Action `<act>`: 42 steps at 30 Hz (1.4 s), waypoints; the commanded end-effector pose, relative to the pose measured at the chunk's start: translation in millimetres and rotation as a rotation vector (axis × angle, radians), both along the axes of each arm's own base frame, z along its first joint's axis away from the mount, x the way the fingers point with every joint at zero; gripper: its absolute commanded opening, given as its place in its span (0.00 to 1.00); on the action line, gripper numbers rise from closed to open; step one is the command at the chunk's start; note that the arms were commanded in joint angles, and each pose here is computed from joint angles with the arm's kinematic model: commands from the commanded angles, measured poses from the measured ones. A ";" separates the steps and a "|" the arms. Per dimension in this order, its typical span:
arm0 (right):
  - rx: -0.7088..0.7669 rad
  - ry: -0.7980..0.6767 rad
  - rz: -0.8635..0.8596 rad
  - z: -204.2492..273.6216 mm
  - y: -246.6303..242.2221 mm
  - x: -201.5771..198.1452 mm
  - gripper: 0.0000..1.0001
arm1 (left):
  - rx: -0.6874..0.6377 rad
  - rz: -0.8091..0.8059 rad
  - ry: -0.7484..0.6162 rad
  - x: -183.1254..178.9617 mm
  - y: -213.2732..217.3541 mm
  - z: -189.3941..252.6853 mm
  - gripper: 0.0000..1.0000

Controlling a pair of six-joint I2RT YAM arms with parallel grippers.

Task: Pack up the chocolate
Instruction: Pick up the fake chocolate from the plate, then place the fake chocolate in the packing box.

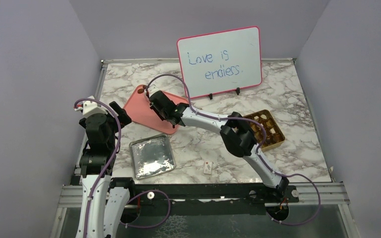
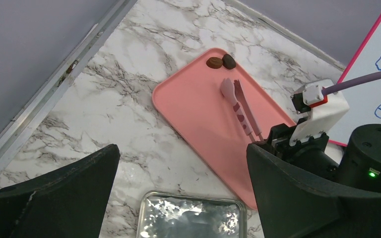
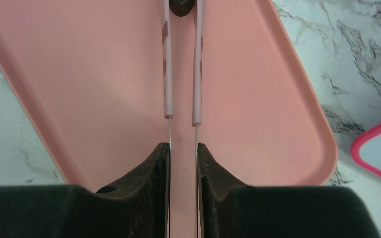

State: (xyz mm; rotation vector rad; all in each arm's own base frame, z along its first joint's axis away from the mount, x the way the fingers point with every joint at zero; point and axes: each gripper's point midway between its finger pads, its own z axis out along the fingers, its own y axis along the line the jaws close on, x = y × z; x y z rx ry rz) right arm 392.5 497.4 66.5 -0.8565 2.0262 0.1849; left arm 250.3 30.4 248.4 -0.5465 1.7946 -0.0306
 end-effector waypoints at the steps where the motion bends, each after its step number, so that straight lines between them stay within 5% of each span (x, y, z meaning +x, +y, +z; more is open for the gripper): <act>1: 0.050 0.010 0.010 40.7 -7.5 -17.7 0.21 | 0.007 -0.020 -0.046 0.2 -2.7 16.6 0.99; 27: 0.171 0.185 -0.048 95.2 -101.5 -105.3 0.19 | -0.011 -0.170 -0.042 7.2 -27.6 8.9 0.99; 42: 0.276 0.277 -0.267 134.4 -201.1 -165.1 0.20 | -0.036 -0.277 -0.033 13.8 -46.4 0.1 0.99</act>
